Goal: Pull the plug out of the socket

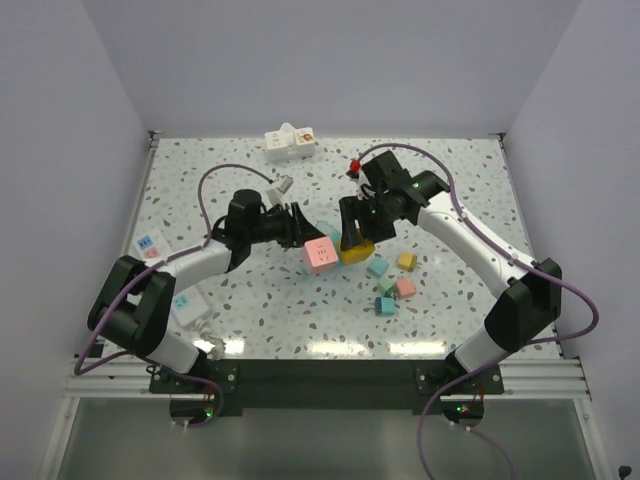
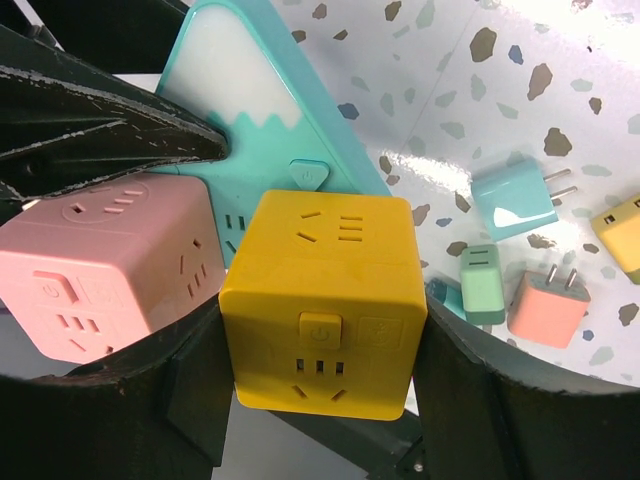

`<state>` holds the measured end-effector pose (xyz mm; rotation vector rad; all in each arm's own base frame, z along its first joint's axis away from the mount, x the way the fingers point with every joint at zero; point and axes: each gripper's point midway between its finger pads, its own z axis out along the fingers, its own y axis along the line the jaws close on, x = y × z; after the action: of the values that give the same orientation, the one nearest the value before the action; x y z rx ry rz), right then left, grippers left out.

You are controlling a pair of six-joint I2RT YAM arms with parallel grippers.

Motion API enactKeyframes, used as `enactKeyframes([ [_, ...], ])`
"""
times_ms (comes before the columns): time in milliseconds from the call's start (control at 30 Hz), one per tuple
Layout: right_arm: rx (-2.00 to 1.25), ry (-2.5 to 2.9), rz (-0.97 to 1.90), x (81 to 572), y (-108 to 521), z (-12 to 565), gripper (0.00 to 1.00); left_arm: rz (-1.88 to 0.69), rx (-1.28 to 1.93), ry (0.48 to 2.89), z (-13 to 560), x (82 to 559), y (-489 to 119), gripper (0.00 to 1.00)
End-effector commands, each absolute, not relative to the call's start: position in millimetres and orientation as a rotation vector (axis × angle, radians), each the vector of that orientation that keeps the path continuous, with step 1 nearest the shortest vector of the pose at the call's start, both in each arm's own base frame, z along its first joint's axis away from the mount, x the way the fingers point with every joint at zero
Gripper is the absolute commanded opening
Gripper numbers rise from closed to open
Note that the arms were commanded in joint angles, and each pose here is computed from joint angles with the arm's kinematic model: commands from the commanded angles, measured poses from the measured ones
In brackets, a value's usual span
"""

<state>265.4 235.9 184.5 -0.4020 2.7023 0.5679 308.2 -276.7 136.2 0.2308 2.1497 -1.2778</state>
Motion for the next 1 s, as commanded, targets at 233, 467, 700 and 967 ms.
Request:
enactKeyframes([
  [233, -0.419, 2.506, 0.715, 263.0, 260.6, 220.3, 0.0, -0.96, 0.123, 2.349, 74.4, 317.5, -228.1, 0.0],
  [467, -0.316, 2.404, 0.69, 277.2, 283.9, 188.8, 0.0, -1.037, 0.085, 2.281, 105.6, 340.8, -246.2, 0.0],
  [700, -0.171, 2.143, 0.714, 270.8, 249.1, 234.6, 0.0, -1.007, 0.01, 2.331, 78.9, 334.4, -226.5, 0.0],
  [967, -0.389, 2.575, 0.737, 244.1, 241.7, 217.9, 0.0, -1.002, 0.033, 2.338, 72.8, 326.6, -222.4, 0.0],
])
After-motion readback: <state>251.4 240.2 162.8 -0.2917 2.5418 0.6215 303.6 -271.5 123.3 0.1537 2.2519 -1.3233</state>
